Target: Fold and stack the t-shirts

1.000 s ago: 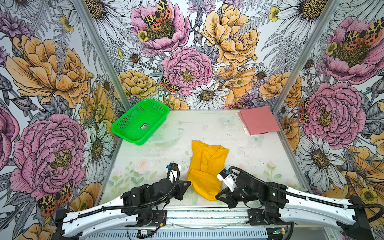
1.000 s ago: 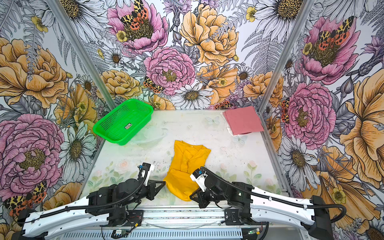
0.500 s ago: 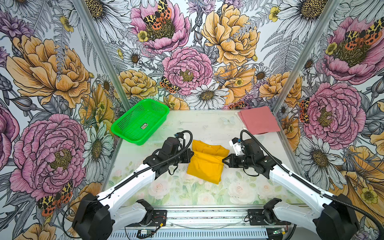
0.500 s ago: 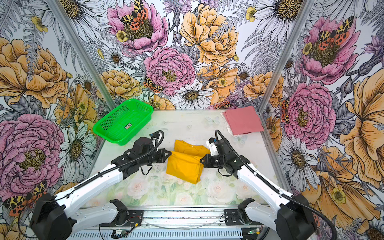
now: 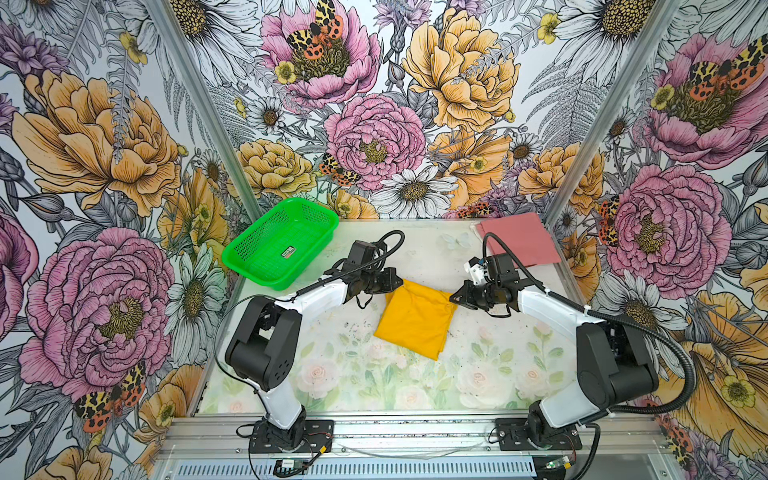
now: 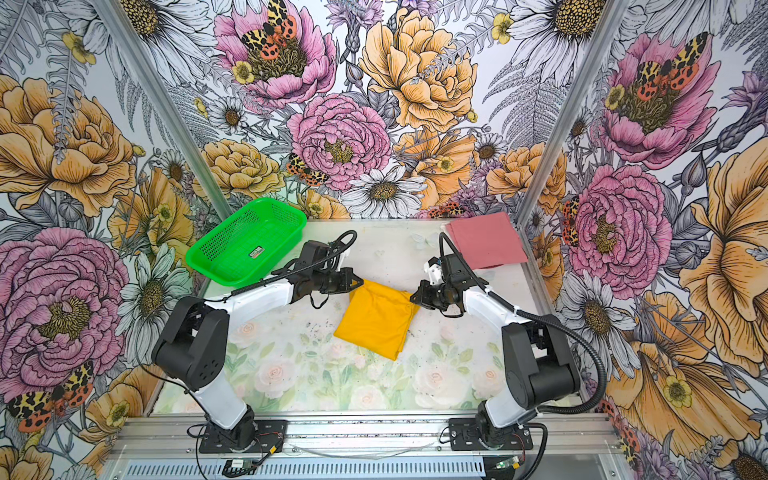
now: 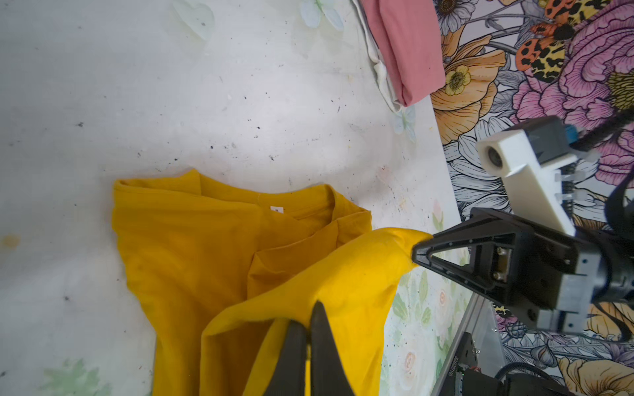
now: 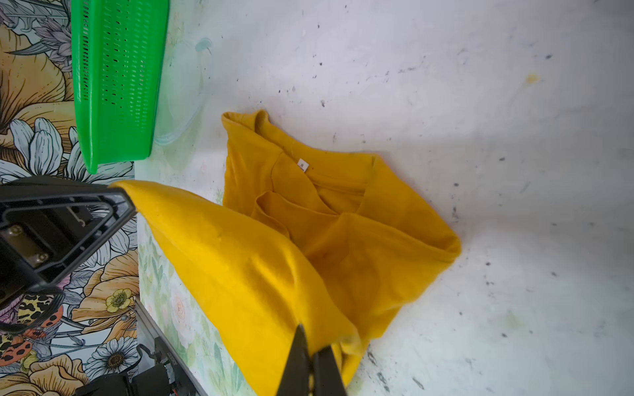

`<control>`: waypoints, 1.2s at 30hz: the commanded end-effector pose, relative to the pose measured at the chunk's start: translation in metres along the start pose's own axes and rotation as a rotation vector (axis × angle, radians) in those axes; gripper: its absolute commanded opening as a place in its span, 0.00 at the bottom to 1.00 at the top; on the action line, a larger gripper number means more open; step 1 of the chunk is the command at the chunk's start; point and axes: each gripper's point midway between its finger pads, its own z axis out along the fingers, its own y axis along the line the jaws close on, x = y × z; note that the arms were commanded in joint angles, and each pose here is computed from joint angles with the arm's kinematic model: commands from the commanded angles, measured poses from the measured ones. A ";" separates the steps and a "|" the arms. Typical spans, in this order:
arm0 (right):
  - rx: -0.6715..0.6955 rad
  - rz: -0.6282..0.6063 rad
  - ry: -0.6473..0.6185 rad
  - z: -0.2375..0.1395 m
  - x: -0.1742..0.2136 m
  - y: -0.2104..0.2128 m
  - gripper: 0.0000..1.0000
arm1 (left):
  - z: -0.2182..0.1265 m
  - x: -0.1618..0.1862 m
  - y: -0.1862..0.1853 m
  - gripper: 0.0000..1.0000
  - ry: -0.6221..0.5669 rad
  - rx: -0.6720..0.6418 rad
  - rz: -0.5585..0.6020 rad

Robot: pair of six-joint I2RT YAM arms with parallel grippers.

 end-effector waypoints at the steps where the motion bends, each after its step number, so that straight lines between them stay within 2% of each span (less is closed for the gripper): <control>1: -0.035 -0.032 -0.011 0.007 -0.016 0.005 0.00 | 0.003 -0.022 -0.006 0.00 -0.026 0.069 0.013; 4: -0.019 -0.017 -0.005 0.014 -0.016 -0.004 0.00 | 0.017 -0.023 0.007 0.00 -0.002 0.066 -0.012; 6: -0.003 -0.026 -0.030 0.013 -0.020 -0.006 0.10 | 0.020 -0.028 0.012 0.00 -0.001 0.072 -0.030; 8: -0.021 -0.081 -0.075 0.004 -0.026 0.004 0.29 | 0.018 -0.035 0.015 0.00 -0.010 0.082 -0.054; 10: -0.028 -0.148 -0.119 -0.011 -0.028 0.018 0.52 | 0.007 -0.047 0.017 0.10 -0.061 0.088 -0.067; 11: -0.028 -0.175 -0.148 -0.020 -0.030 0.025 0.60 | -0.001 -0.054 0.018 0.25 -0.087 0.095 -0.073; 12: -0.035 -0.192 -0.167 -0.027 -0.031 0.031 0.67 | -0.008 -0.058 0.017 0.50 -0.106 0.100 -0.071; 13: -0.044 -0.204 -0.180 -0.033 -0.031 0.035 0.74 | -0.013 -0.061 0.017 0.71 -0.115 0.097 -0.070; 14: -0.055 -0.211 -0.190 -0.038 -0.030 0.040 0.78 | -0.023 -0.065 0.014 0.82 -0.135 0.096 -0.060; 16: -0.077 -0.213 -0.190 -0.042 -0.027 0.047 0.80 | -0.036 -0.066 0.012 0.97 -0.157 0.091 -0.051; 20: -0.128 -0.238 -0.122 -0.024 -0.012 0.067 0.81 | -0.050 -0.050 -0.003 0.99 -0.158 0.125 -0.035; 24: -0.163 -0.219 -0.097 0.006 -0.011 0.072 0.82 | -0.050 -0.018 -0.014 0.99 -0.127 0.126 -0.025; 29: -0.160 -0.130 -0.122 0.041 -0.022 0.047 0.82 | -0.046 0.018 -0.001 0.99 -0.104 0.116 -0.078; 33: -0.045 -0.035 -0.119 0.070 -0.025 0.002 0.83 | -0.041 0.033 0.011 0.99 -0.081 0.091 -0.092; 36: -0.004 -0.048 -0.138 0.073 -0.031 -0.006 0.83 | -0.035 0.034 0.014 0.99 -0.069 0.084 -0.088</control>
